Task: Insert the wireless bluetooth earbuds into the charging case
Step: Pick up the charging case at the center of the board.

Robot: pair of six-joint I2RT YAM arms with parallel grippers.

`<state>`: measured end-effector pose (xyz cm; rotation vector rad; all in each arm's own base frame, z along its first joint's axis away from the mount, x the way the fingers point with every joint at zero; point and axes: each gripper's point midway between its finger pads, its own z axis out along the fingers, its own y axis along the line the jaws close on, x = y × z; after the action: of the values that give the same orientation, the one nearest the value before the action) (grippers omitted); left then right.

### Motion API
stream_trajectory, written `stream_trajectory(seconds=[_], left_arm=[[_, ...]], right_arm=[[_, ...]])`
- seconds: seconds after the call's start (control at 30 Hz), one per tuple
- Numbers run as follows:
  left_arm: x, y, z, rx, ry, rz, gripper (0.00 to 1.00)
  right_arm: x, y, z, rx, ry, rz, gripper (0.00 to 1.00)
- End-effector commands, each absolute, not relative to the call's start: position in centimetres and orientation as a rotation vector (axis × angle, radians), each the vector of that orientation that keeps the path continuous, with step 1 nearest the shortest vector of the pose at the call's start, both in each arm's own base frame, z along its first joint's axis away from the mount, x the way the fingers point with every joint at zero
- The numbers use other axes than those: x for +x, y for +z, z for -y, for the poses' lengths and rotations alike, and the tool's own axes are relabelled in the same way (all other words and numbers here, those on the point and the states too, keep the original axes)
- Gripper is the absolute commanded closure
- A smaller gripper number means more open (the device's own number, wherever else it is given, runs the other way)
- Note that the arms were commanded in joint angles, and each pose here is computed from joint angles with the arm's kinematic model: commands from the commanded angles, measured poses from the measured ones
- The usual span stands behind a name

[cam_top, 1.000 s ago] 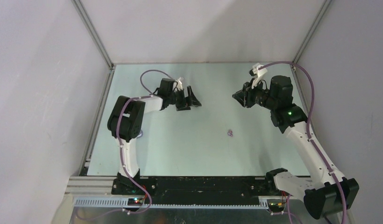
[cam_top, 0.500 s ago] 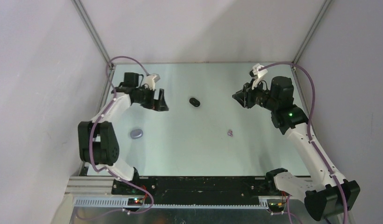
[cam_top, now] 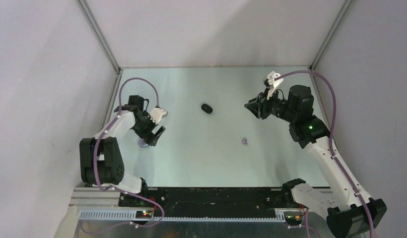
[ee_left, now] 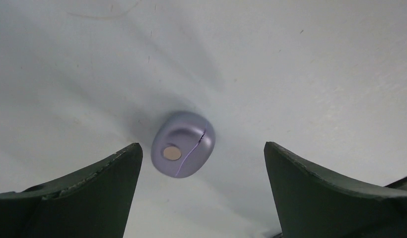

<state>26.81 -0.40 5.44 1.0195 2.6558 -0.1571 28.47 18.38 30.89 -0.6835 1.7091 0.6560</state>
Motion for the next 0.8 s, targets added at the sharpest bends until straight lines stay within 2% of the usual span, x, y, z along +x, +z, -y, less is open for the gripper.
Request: stream_trajectory(seconds=[0.0, 0.27, 0.4, 0.53, 0.67, 0.77], left_arm=[[27.1, 5.4, -2.2, 1.133, 0.028, -2.643, 0.01], [25.9, 3.3, -3.3, 1.211, 0.077, -2.689, 0.01], [25.5, 2.4, -3.4, 1.249, 0.048, -2.712, 0.08], [25.3, 2.2, -3.1, 1.273, 0.003, -2.711, 0.18], [25.2, 2.3, -2.3, 1.292, -0.06, -2.687, 0.33], [25.1, 2.4, -1.5, 1.298, -0.133, -2.679, 0.55]], right_arm=[[27.8, 32.3, -18.4, -0.709, 0.658, -1.642, 0.68], [27.4, 32.7, -18.3, -0.709, 0.667, -1.633, 0.67], [27.4, 32.7, -18.2, -0.707, 0.667, -1.632, 0.67], [27.4, 32.7, -18.1, -0.698, 0.666, -1.635, 0.67], [27.6, 32.7, -18.0, -0.693, 0.665, -1.638, 0.67], [27.9, 32.5, -17.8, -0.684, 0.66, -1.645, 0.67]])
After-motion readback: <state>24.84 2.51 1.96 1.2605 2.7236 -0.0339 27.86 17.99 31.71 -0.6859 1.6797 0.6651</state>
